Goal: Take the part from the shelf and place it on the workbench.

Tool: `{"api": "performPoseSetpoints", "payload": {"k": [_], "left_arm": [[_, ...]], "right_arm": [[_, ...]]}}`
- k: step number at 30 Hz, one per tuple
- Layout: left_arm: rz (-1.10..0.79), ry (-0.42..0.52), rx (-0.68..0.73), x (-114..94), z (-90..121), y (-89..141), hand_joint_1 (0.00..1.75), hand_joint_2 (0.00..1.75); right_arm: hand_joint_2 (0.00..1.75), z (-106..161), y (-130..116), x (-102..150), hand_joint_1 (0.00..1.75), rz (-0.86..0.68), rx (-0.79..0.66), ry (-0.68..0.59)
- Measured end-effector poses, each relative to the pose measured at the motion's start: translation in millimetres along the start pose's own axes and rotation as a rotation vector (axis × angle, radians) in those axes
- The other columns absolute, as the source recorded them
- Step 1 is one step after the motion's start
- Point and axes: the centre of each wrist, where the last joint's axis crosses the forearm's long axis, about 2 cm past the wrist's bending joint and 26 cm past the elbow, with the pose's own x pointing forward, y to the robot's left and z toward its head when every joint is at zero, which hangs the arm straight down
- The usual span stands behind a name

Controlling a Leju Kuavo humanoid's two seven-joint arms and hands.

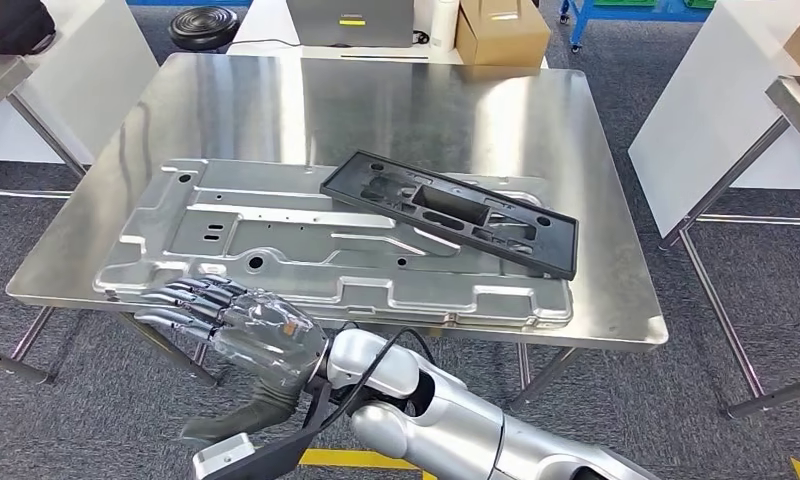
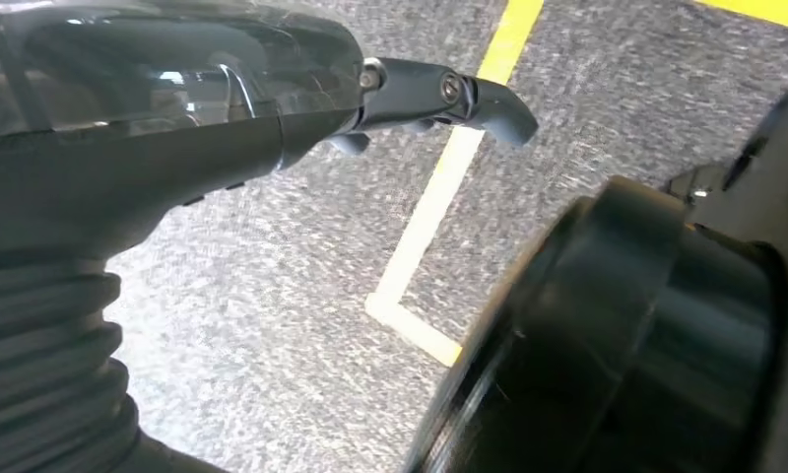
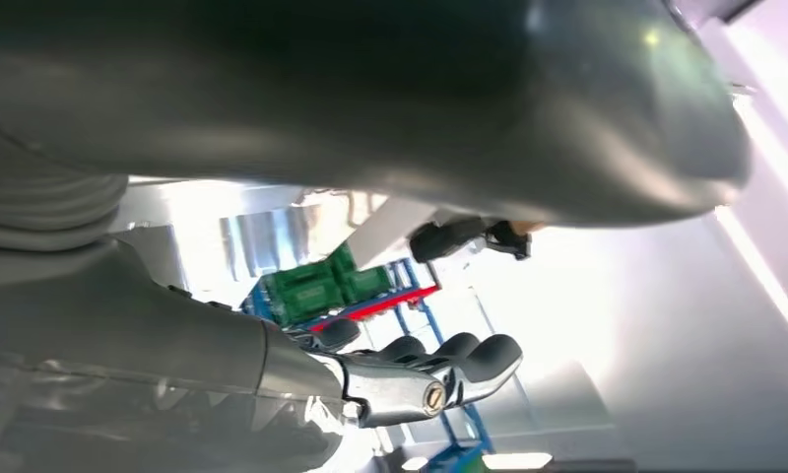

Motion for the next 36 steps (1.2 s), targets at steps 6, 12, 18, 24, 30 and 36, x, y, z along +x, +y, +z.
{"api": "performPoseSetpoints", "payload": {"k": [6,12,18,24,30,36], "left_arm": [[0.027,0.013,0.029,-12.3,4.6,3.4,0.0,0.0],[0.032,0.019,0.049,-25.8,9.9,12.1,0.0,0.0],[0.017,0.035,0.051,-32.3,12.7,15.7,0.0,0.0],[0.017,0.035,0.059,-38.7,15.5,18.8,0.0,0.0],[0.025,0.028,0.116,-32.4,13.2,39.1,0.0,0.0],[0.035,0.025,0.164,-28.2,12.2,54.4,0.0,0.0]], "right_arm": [[0.0,-1.6,1.0,6.9,0.0,-0.025,-0.006,-0.03],[0.0,-0.4,4.4,10.9,0.0,-0.056,-0.011,-0.044],[0.0,0.0,8.8,16.1,0.0,-0.089,-0.005,-0.074],[0.0,2.6,15.2,17.5,0.0,-0.116,-0.003,-0.073],[0.0,6.8,25.5,10.2,0.0,-0.142,0.01,-0.041],[0.0,6.3,38.0,11.0,0.0,-0.175,0.017,-0.037]]}}
